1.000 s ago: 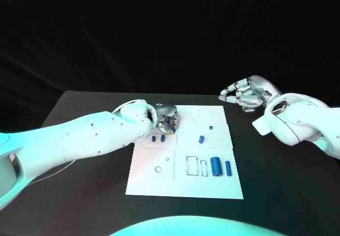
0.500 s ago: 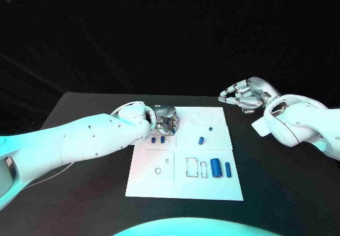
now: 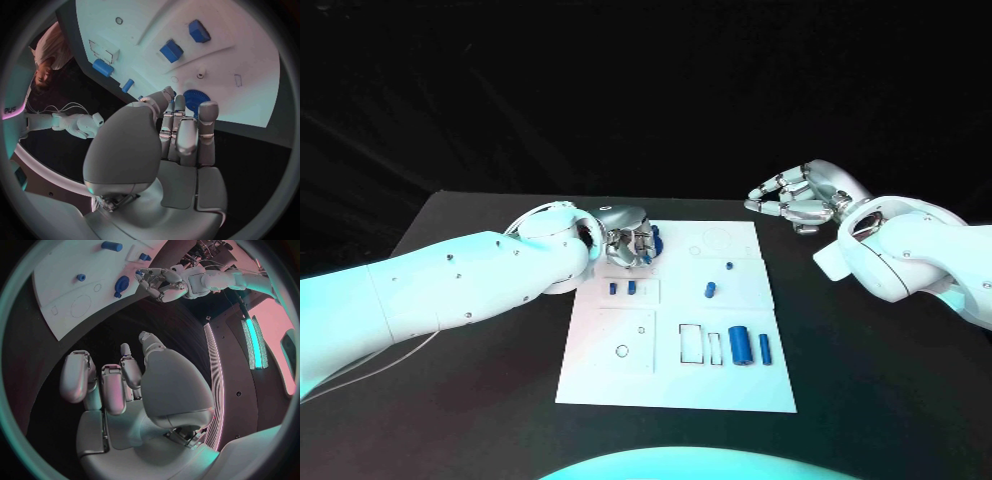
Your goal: Assemble the parts on the task board
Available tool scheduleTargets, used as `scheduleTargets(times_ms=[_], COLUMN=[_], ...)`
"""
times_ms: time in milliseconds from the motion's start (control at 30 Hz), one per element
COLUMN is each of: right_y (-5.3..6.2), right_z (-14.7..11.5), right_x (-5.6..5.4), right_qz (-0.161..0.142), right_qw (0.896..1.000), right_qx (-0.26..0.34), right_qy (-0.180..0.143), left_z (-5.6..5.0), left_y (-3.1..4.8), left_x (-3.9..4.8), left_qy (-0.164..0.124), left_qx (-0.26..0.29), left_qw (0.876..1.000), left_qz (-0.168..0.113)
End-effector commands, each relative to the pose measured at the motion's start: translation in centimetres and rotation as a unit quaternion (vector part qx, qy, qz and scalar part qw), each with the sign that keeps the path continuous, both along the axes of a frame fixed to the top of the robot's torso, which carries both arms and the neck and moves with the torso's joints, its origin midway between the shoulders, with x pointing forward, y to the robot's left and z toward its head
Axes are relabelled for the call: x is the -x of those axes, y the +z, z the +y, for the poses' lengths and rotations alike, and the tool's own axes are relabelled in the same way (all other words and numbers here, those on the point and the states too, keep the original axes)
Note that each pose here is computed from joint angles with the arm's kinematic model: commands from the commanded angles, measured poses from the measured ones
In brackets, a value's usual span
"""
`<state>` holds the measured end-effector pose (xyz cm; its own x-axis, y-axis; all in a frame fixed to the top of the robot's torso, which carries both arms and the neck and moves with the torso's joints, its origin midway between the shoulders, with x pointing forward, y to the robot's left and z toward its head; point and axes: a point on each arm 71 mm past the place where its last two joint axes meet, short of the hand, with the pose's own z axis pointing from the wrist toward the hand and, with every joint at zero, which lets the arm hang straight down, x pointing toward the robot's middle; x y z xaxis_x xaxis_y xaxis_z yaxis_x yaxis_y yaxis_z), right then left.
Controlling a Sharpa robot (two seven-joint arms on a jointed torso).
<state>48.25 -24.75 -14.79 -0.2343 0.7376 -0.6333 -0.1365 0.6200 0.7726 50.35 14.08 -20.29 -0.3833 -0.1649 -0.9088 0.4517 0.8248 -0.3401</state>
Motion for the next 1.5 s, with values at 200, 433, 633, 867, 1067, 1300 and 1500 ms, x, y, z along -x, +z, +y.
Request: scheduleTargets(times_ms=[200, 433, 633, 867, 1067, 1300, 1500], right_y=[0.1, 0.1, 0.1, 0.1, 0.1, 0.1, 0.1], right_z=[0.0, 0.0, -0.1, 0.0, 0.0, 0.0, 0.0], right_x=[0.0, 0.0, 0.0, 0.1, 0.1, 0.1, 0.1], right_qz=[-0.006, -0.006, -0.006, -0.006, -0.006, -0.006, -0.006], right_qw=[1.0, 1.0, 1.0, 1.0, 1.0, 1.0, 1.0], right_qx=[0.002, 0.002, 0.002, 0.002, 0.002, 0.002, 0.002], right_qy=[0.003, 0.003, 0.002, 0.003, 0.003, 0.002, 0.003], left_z=[1.5, 2.5, 2.9, 3.3, 3.6, 3.6, 3.5], left_y=[0.08, -0.34, -0.64, -0.93, -1.15, -1.33, -1.44], left_x=[-0.07, -0.33, -0.38, -0.49, -0.54, -0.51, -0.46], left_qy=[0.02, 0.031, 0.035, 0.04, 0.043, 0.042, 0.04], left_qx=[0.012, 0.005, 0.001, -0.008, -0.013, -0.016, -0.019], left_qw=[1.0, 0.999, 0.999, 0.998, 0.998, 0.998, 0.998], left_qz=[0.017, 0.026, 0.032, 0.04, 0.044, 0.048, 0.052])
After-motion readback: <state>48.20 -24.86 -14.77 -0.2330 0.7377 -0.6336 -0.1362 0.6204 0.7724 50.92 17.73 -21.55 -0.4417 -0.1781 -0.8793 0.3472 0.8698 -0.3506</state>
